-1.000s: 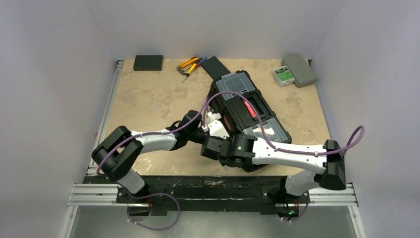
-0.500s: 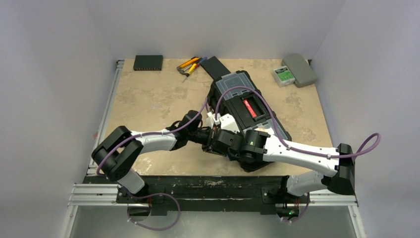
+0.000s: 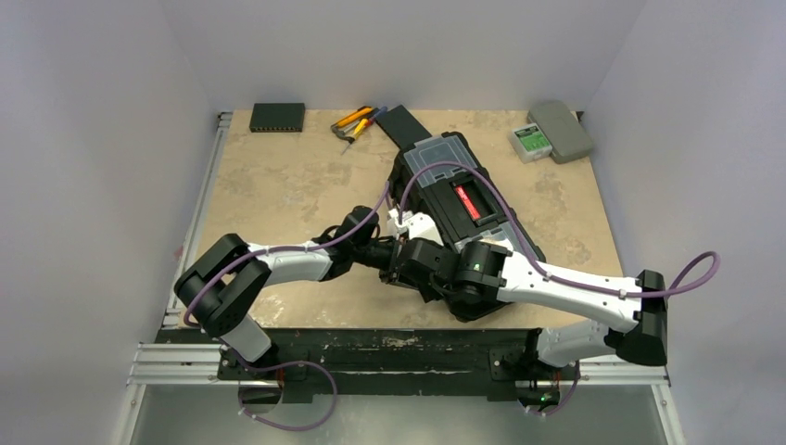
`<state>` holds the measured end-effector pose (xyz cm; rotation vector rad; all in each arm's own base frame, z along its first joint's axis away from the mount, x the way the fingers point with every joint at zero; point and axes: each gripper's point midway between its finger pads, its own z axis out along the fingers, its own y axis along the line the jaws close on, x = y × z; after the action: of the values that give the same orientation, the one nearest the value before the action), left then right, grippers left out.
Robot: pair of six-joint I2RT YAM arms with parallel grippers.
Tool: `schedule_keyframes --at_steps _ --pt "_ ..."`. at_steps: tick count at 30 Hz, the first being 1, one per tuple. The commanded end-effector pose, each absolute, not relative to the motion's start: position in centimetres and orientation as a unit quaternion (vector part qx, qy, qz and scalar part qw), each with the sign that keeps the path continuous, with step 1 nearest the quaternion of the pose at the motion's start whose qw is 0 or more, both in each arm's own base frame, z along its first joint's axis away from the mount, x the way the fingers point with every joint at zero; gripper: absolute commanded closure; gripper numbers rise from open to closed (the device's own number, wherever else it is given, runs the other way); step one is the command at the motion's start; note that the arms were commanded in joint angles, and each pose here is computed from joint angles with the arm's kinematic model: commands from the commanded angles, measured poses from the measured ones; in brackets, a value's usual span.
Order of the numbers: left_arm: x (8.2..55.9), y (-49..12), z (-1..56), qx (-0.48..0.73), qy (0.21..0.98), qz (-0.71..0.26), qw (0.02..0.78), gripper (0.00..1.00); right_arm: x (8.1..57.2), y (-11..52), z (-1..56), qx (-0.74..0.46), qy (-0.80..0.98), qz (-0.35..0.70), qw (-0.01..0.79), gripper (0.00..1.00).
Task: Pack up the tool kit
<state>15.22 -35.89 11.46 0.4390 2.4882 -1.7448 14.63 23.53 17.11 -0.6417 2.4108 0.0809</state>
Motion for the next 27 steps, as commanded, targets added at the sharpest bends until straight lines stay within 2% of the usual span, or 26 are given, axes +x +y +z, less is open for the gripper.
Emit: schedule_keyframes --at_steps 1,11,16,25,27 --pt "15.5 -36.7 13.1 0.164 0.790 -0.588 0.054 1.00 14.3 25.5 16.2 -0.253 0.919 0.053 0.298 0.64" --pt "15.3 -36.5 13.0 0.166 0.791 -0.586 0.056 1.00 14.4 25.6 14.0 -0.254 0.924 0.032 0.285 0.67" --pt "15.3 -36.4 13.0 0.167 0.791 -0.586 0.057 1.00 14.5 24.7 13.3 -0.249 0.927 0.013 0.280 0.79" --pt "15.2 -36.3 13.1 0.170 0.791 -0.585 0.058 1.00 14.8 23.5 12.3 -0.243 0.931 0.000 0.272 0.81" --pt "15.2 -36.3 13.2 0.170 0.790 -0.586 0.059 1.00 14.8 23.5 12.2 -0.243 0.932 0.001 0.271 0.85"
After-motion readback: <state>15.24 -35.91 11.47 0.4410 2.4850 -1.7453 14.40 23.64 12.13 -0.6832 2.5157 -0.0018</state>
